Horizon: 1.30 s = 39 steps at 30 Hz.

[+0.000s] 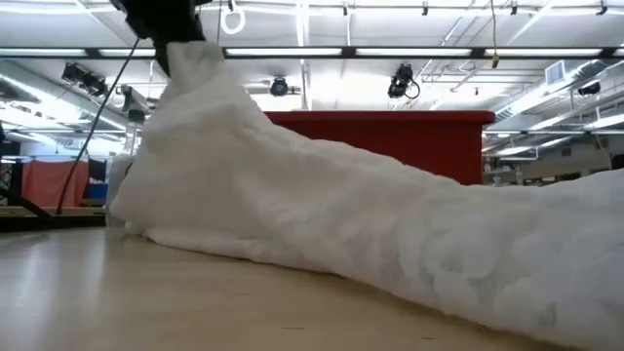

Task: Fold laundry
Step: Fold the white dress on the table

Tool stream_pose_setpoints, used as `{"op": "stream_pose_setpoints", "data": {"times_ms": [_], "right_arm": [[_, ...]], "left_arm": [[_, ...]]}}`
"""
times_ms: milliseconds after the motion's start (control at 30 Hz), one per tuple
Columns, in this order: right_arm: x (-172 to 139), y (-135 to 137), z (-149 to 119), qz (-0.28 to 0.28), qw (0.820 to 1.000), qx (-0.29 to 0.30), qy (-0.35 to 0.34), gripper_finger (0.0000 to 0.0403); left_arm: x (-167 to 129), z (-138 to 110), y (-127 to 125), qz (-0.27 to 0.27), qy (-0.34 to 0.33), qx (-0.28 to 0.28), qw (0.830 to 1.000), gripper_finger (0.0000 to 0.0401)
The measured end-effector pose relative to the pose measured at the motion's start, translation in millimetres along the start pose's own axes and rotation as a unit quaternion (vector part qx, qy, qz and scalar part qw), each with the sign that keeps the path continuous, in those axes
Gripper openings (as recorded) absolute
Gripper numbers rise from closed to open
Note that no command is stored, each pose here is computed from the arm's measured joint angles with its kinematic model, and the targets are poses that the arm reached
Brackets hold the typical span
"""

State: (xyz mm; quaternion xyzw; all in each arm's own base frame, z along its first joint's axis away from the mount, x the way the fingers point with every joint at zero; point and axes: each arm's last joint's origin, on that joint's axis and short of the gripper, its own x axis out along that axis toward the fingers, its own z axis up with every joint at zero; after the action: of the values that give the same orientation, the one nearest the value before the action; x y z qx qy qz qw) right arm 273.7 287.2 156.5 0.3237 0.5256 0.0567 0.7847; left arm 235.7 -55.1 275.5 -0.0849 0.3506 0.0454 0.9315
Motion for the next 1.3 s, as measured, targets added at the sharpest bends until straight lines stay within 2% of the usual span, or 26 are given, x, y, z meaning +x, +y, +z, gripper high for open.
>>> {"op": "stream_pose_setpoints", "data": {"times_ms": [100, 233, 333, 400, 500, 600, 633, 700, 833, 933, 1033, 1200, 1300], "right_arm": [[8, -3, -5, -0.010, 1.000, -0.029, 0.002, 0.0169], [25, -12, -12, -0.037, 0.994, -0.101, 0.005, 0.0170], [35, -16, -15, -0.048, 0.992, -0.117, 0.009, 0.0169], [40, -20, -16, -0.062, 0.992, -0.105, 0.015, 0.0160], [38, -25, -14, -0.088, 0.994, -0.067, 0.022, 0.0118], [30, -31, -10, -0.116, 0.991, -0.052, 0.034, 0.0036], [26, -32, -8, -0.124, 0.990, -0.051, 0.039, 0.0019], [14, -35, -3, -0.142, 0.988, -0.044, 0.047, 0.0012], [-32, -42, 9, -0.202, 0.976, -0.042, 0.071, 0.0005], [-94, -31, 20, -0.228, 0.970, -0.058, 0.068, 0.0004], [-153, -26, 27, -0.260, 0.959, -0.087, 0.065, 0.0003], [-262, -20, 37, -0.282, 0.953, -0.114, -0.013, 0.0002], [-311, -18, 41, -0.265, 0.951, -0.131, -0.087, 0.0002]], "left_arm": [[0, -3, 2, 0.007, 0.016, -0.012, 1.000, 0.0000], [0, -8, 7, 0.033, 0.043, -0.051, 0.997, 0.0000], [0, -14, 11, 0.050, 0.072, -0.063, 0.994, 0.0000], [-1, -17, 12, 0.057, 0.088, -0.060, 0.993, 0.0000], [-2, -20, 13, 0.065, 0.104, -0.059, 0.991, 0.0000], [-3, -20, 14, 0.069, 0.102, -0.065, 0.990, 0.0000], [-3, -20, 14, 0.069, 0.100, -0.067, 0.990, 0.0000], [-4, -19, 14, 0.068, 0.094, -0.074, 0.990, 0.0000], [-16, -13, 14, 0.057, 0.071, -0.091, 0.992, 0.0000], [-39, 2, 12, 0.041, 0.031, -0.098, 0.994, 0.0000], [-76, 26, 8, 0.015, -0.025, -0.095, 0.995, 0.0000], [-151, 72, 2, -0.015, -0.143, -0.075, 0.987, 0.0000], [-193, 92, 1, -0.039, -0.210, -0.058, 0.975, 0.0000]]}}
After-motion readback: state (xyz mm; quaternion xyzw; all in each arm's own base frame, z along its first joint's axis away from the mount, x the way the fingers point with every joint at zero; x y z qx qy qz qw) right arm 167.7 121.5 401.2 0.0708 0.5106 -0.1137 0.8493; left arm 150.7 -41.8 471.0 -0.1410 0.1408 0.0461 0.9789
